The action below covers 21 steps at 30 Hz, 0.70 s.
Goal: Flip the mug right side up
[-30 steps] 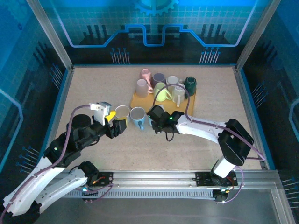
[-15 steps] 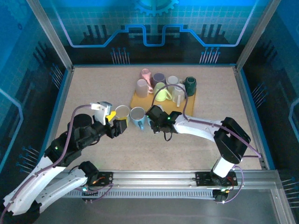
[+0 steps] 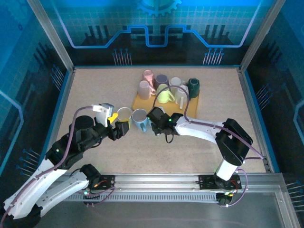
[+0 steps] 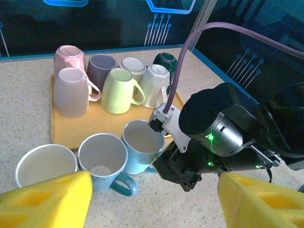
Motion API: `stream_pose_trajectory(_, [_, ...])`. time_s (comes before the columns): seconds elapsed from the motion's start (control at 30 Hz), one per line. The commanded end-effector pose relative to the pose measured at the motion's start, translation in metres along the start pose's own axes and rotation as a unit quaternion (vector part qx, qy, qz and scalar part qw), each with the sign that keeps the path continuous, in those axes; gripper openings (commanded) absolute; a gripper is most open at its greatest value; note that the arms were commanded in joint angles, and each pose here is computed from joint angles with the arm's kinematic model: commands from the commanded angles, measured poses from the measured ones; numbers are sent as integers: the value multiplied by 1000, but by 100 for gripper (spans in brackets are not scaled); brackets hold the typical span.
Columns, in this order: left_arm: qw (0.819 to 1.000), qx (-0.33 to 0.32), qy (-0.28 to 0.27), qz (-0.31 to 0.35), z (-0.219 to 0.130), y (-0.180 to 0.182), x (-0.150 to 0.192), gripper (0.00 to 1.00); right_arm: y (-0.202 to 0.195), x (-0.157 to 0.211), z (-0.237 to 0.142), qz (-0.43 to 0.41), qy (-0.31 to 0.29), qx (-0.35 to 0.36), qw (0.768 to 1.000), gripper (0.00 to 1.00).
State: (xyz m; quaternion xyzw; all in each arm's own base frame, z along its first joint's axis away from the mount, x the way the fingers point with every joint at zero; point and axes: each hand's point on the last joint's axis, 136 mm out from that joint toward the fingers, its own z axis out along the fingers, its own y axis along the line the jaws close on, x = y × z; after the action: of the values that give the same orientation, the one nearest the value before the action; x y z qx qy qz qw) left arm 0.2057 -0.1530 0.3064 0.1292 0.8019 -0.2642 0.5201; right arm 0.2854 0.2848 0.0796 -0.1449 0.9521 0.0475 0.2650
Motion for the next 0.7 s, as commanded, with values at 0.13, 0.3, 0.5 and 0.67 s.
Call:
stream_pose_trajectory(0.13, [1000,2,8,9,5,1,5,71,11,-12,-1,9,-22,-6,1000,13])
stream_pose_trajectory(0.3, [1000,3,13,10,6,1,7,71,12,-10,0,9,-20,-9,1000,15])
stream_pose_trajectory(0.5, [1000,3,14,9,7,1,8,72,12,-11,-2,10,-21,-8,1000,21])
stream_pose_trajectory(0.67, [1000,2,15,9,8,1,8,72,12,-11,-3,10,-22,-10,1000,23])
